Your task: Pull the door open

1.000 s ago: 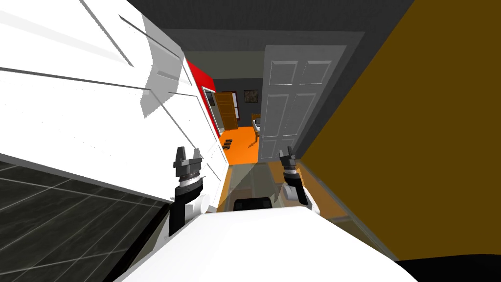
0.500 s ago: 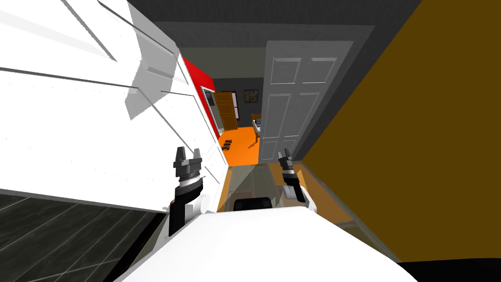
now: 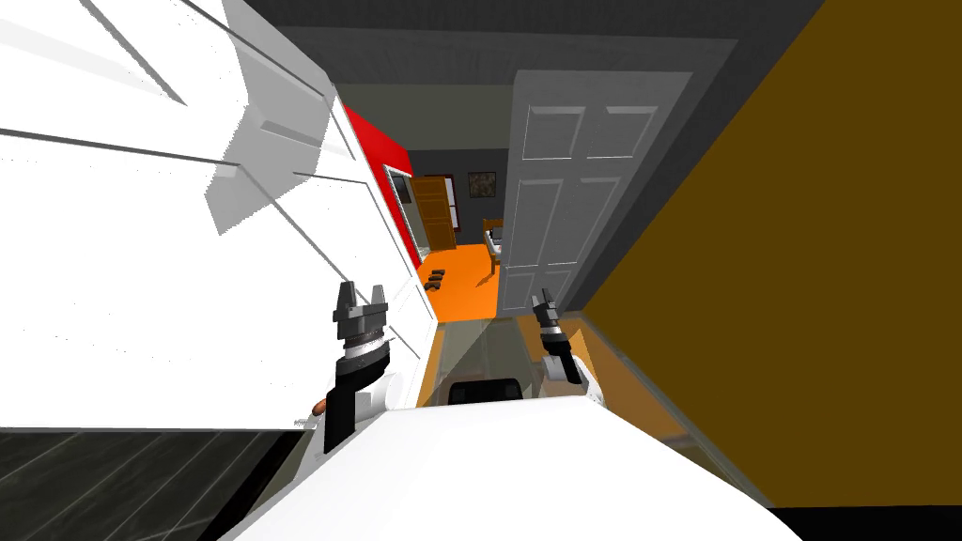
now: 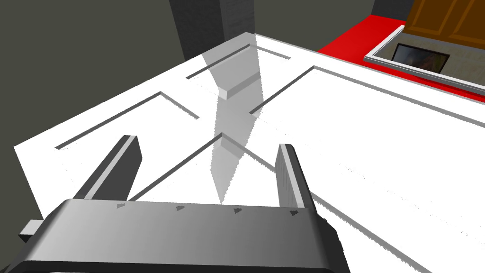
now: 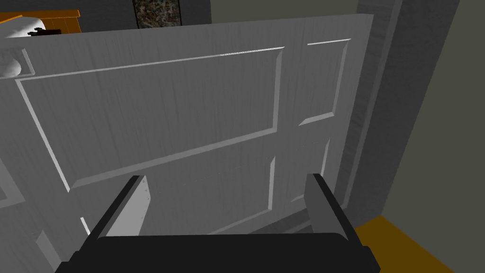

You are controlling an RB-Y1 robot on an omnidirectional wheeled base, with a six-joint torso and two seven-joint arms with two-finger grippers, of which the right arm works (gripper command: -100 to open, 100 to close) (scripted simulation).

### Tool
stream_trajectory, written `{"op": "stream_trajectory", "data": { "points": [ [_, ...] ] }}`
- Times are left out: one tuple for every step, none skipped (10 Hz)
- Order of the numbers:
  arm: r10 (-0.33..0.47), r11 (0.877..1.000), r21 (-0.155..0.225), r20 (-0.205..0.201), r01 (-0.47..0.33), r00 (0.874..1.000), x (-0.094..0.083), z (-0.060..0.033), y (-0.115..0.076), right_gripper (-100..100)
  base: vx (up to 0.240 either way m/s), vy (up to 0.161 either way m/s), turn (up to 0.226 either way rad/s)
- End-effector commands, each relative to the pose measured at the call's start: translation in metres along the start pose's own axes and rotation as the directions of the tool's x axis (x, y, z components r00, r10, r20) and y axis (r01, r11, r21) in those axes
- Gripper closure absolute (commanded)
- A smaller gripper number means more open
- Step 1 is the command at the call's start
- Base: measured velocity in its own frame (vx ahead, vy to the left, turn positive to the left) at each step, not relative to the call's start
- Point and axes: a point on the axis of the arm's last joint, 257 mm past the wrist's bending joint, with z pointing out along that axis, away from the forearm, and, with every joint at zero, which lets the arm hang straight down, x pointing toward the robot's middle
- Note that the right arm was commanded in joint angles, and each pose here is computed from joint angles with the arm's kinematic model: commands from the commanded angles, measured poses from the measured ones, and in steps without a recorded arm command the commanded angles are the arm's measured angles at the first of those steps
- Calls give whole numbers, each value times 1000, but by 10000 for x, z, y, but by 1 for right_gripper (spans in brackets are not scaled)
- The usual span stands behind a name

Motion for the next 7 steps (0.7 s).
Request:
{"op": "stream_trajectory", "data": {
  "points": [
    [-6,1000,23,-3,6,1000,-40,-14,-129,-100,101,-5,-2],
    [-10,999,30,-6,10,1000,-51,-13,-184,-100,93,-2,-4],
    [-10,999,36,-5,10,1000,-56,-25,-210,-100,72,13,1],
    [-13,999,50,-7,14,1000,-71,-37,-290,-100,62,16,-3],
    [-17,998,64,-9,17,1000,-87,-50,-369,-100,86,14,-5],
    [-20,997,76,-11,20,1000,-102,-60,-440,-100,92,14,-3],
    [-20,997,77,-11,20,1000,-103,-63,-447,-100,57,9,0]
  ]
}}
